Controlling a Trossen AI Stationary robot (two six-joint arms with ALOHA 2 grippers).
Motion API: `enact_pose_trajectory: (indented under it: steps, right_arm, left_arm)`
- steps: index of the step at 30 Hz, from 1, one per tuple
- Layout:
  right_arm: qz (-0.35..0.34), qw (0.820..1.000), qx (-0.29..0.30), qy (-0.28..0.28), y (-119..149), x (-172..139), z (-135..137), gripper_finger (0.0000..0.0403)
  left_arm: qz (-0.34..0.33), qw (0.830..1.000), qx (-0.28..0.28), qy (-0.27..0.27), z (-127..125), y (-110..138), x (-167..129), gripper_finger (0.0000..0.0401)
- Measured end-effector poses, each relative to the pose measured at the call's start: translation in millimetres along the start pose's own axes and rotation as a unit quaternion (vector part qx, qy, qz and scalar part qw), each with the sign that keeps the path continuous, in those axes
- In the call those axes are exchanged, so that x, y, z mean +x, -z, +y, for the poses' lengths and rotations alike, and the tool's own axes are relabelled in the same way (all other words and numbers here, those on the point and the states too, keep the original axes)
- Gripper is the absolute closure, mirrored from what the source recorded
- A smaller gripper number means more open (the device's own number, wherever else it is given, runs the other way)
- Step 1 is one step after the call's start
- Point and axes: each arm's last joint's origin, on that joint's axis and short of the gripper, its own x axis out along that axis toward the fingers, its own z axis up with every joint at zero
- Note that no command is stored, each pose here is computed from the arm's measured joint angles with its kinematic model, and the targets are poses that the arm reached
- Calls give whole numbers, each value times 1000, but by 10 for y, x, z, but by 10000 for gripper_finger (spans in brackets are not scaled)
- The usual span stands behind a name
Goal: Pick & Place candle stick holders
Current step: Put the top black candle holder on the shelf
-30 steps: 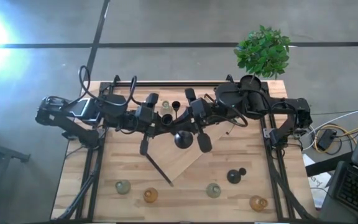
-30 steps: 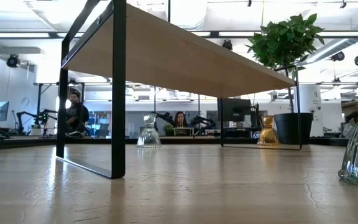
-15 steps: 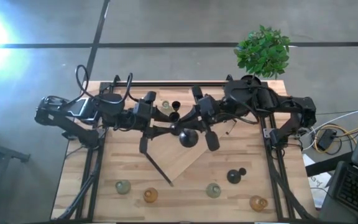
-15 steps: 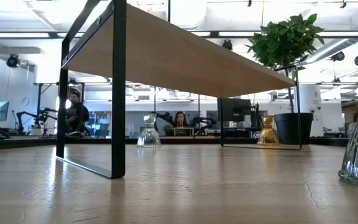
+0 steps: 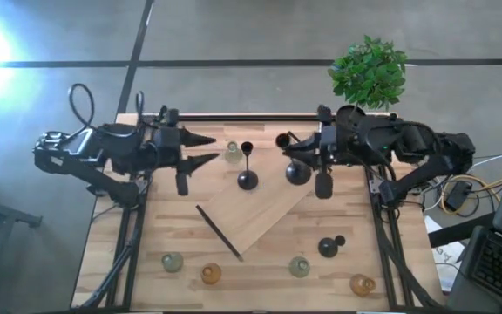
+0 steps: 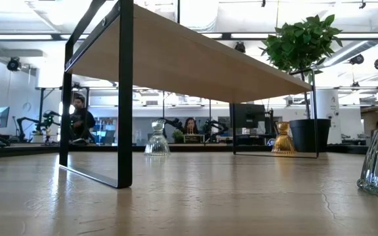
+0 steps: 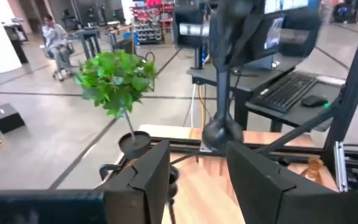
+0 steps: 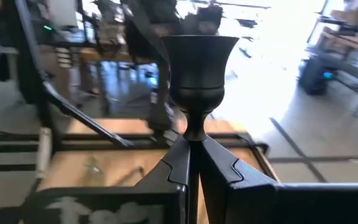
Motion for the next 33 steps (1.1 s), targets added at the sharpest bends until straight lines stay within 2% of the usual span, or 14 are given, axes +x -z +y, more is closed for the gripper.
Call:
enact_pose_trajectory:
  steps: [3,9,14,17,23,33]
  right_arm:
    - [-21,1000,6,4,220,-62,-31,392]
    - [-128,992,4,22,655,-215,-115,392]
    - [-129,990,16,54,1079,-160,-263,392]
    - [-135,989,28,53,1255,-110,-341,392]
    - [-159,986,37,44,1425,-9,-513,392]
    - [-153,988,28,2,1573,260,-714,392]
  left_arm:
    - [-2,1000,0,-19,40,14,-53,239]
    - [4,995,6,-102,155,119,-180,239]
    - [2,986,-3,-169,227,234,-252,238]
    - [-5,982,-9,-188,248,279,-274,238]
    - [-12,975,-16,-220,279,306,-306,238]
    - [-17,969,-21,-244,302,295,-332,238]
